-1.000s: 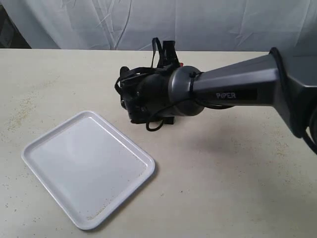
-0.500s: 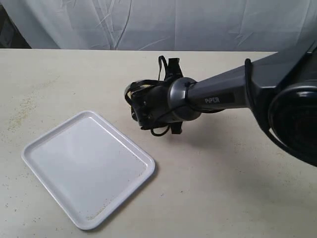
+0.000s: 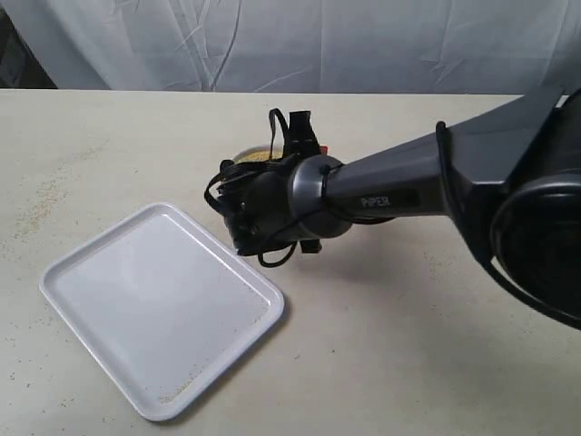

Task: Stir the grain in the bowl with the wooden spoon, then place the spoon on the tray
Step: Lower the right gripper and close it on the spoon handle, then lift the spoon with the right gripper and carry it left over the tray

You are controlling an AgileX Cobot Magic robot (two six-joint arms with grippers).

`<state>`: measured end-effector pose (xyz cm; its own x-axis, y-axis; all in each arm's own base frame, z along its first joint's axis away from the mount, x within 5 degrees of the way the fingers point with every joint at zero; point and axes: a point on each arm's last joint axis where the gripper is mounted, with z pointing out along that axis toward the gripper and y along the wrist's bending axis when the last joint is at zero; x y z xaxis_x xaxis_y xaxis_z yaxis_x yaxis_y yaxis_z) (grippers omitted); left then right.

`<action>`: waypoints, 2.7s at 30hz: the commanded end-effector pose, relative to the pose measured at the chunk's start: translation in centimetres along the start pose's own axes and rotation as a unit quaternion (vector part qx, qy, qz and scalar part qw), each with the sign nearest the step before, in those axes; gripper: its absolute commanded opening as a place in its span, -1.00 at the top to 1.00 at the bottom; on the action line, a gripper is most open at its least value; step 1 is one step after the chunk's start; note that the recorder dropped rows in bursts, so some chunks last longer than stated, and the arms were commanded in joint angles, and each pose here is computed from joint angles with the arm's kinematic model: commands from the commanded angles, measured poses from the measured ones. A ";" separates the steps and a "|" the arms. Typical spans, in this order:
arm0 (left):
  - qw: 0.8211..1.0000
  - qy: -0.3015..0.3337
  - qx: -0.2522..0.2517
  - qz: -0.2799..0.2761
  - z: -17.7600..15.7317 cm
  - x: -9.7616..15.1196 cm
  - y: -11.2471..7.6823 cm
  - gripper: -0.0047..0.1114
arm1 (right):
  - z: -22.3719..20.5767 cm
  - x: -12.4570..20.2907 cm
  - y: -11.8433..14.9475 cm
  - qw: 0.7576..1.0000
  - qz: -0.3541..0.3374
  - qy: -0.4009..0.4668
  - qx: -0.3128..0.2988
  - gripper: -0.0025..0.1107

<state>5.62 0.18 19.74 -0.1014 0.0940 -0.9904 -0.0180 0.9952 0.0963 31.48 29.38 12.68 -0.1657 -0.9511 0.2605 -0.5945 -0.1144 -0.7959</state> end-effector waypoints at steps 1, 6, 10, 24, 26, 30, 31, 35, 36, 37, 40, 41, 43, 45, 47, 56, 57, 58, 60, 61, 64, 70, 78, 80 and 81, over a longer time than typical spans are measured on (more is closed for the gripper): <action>1.000 -0.003 0.001 0.001 0.0 0.1 0.0 0.91 | -1.3 0.9 -2.0 1.000 0.023 0.002 0.016 0.97; 1.000 -0.003 0.001 0.001 0.0 0.1 0.0 0.91 | -2.5 1.6 -3.6 0.999 0.041 -0.008 0.027 0.97; 1.000 -0.003 0.001 0.001 0.0 0.1 0.0 0.91 | -2.6 1.8 -3.7 0.999 0.028 -0.005 0.027 0.97; 1.000 -0.003 0.001 0.001 0.0 0.1 0.0 0.91 | 2.4 2.0 -2.1 0.998 0.055 -0.022 -0.026 0.97; 1.000 -0.003 0.001 0.001 0.0 0.1 0.0 0.91 | 2.7 1.8 -1.7 0.998 0.052 -0.021 -0.030 0.97; 1.000 -0.003 0.001 0.001 0.0 0.1 0.0 0.91 | 2.7 1.4 -0.9 0.995 0.067 -0.035 -0.058 0.97; 1.000 -0.003 0.001 0.001 0.0 0.1 0.0 0.91 | 2.7 1.3 -0.9 0.995 0.068 -0.035 -0.060 0.97; 1.000 -0.004 0.001 0.001 0.0 0.0 0.0 0.91 | 2.2 1.2 -0.7 0.996 0.067 -0.025 -0.060 0.97; 1.000 -0.004 0.001 0.001 0.0 0.0 0.0 0.91 | 2.1 1.2 -0.6 0.996 0.065 -0.020 -0.059 0.97; 1.000 -0.004 0.001 0.001 0.0 0.0 0.0 0.91 | 1.9 1.2 -0.5 0.996 0.063 -0.016 -0.057 0.97; 1.000 -0.004 0.001 0.001 0.0 0.0 0.0 0.91 | 1.1 0.9 -0.5 0.997 0.058 -0.013 -0.051 0.97; 1.000 -0.004 0.001 0.001 0.0 0.0 0.0 0.91 | 0.8 0.8 -0.6 0.997 0.059 -0.016 -0.050 0.97; 1.000 -0.004 0.001 0.001 0.0 0.0 0.0 0.91 | 0.2 0.6 -0.8 0.997 0.060 -0.023 -0.046 0.97; 1.000 -0.004 0.001 0.001 0.0 0.0 0.0 0.91 | -0.5 0.7 -1.3 0.997 0.060 -0.028 -0.038 0.97; 1.000 -0.004 0.001 0.001 0.0 0.0 0.0 0.91 | -1.1 0.9 -1.9 0.998 0.060 -0.026 -0.026 0.97; 1.000 -0.004 0.001 0.001 0.0 0.0 0.0 0.91 | -1.3 2.2 -3.1 0.998 0.040 0.036 0.027 0.97; 1.000 -0.004 0.001 0.001 0.0 0.0 0.0 0.91 | -1.5 2.1 -3.0 0.998 0.038 0.035 0.029 0.97; 1.000 -0.004 0.001 0.001 0.0 0.0 0.0 0.91 | -1.5 2.1 -3.1 0.998 0.037 0.035 0.030 0.97; 1.000 -0.004 0.001 0.001 0.0 0.0 0.0 0.91 | -1.7 1.9 -2.9 0.998 0.034 0.032 0.032 0.97; 1.000 -0.004 0.001 0.001 0.0 0.0 0.0 0.91 | -1.8 1.9 -3.0 0.998 0.027 0.038 0.041 0.97; 1.000 -0.004 0.001 0.001 0.0 0.0 0.0 0.91 | -2.5 1.7 -3.3 0.996 0.032 0.042 0.074 0.97; 1.000 -0.004 0.001 0.001 0.0 0.0 0.0 0.91 | -2.6 1.6 -2.6 0.994 0.012 0.071 0.080 0.97; 1.000 -0.003 0.001 0.001 0.0 0.1 0.0 0.91 | -3.5 2.9 -3.8 0.986 0.162 0.026 -0.008 0.97; 1.000 -0.003 0.001 0.001 0.0 0.1 0.0 0.91 | -5.2 3.5 -5.8 0.944 0.302 -0.076 -0.109 0.97; 1.000 -0.003 0.001 0.001 0.0 0.1 0.0 0.91 | -6.1 3.5 -6.6 0.907 0.363 -0.135 -0.167 0.97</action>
<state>5.62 0.18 19.74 -0.1014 0.0940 -0.9904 -0.0180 0.9952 0.0963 30.26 28.18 19.84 -0.4096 -0.8902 -0.1993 -0.5804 0.4228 -0.6960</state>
